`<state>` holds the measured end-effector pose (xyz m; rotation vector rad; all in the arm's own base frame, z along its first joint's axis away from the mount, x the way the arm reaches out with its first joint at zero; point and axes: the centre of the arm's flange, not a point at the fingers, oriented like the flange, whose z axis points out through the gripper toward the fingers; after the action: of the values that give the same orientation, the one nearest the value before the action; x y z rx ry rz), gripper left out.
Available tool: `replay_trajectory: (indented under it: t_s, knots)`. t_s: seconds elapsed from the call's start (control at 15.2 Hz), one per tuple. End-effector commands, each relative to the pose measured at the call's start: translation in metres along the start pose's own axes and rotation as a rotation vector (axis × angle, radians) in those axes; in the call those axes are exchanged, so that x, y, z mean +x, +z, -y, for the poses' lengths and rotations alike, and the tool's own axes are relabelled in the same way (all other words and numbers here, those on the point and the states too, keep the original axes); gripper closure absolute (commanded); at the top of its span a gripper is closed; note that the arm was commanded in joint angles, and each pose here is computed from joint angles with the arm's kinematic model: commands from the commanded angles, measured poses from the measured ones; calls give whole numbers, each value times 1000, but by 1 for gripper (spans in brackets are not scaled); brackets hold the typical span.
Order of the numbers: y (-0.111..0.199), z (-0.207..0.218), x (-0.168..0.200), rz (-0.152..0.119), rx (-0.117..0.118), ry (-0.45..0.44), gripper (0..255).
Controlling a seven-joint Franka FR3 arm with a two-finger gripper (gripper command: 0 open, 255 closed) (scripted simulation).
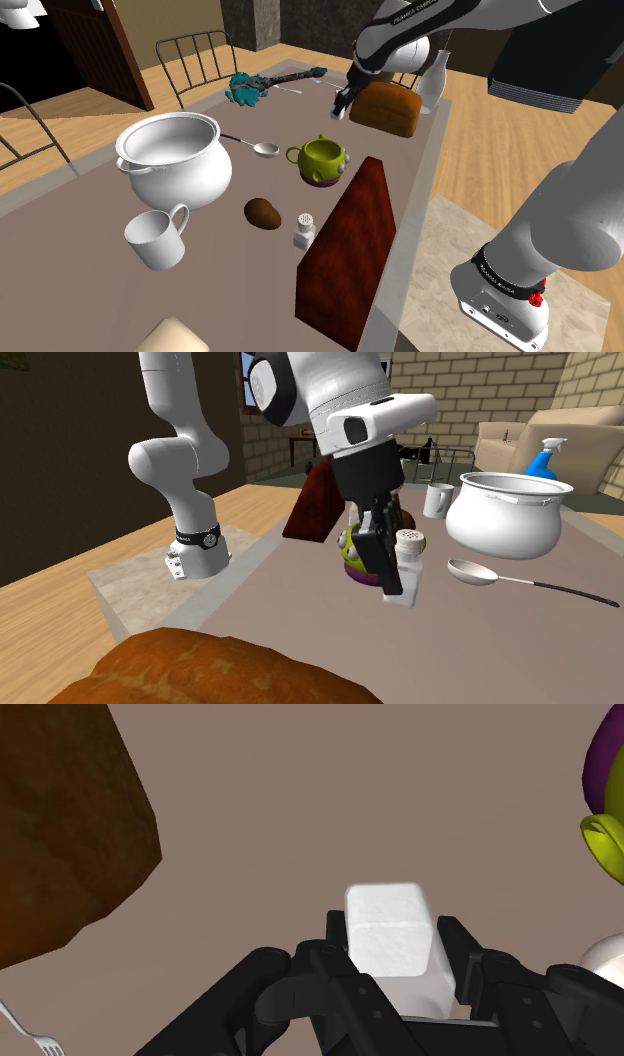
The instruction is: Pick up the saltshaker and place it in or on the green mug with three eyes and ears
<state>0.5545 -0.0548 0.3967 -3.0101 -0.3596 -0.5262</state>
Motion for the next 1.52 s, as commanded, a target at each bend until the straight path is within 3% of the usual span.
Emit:
replay_trajectory:
  t_s: [0.0,0.92,1.45]
  knots:
    - [-10,-1,5,1,0,0,255]
    - [-77,1,29,1,0,0,255]
    - [-82,102,-2,1,0,0,255]
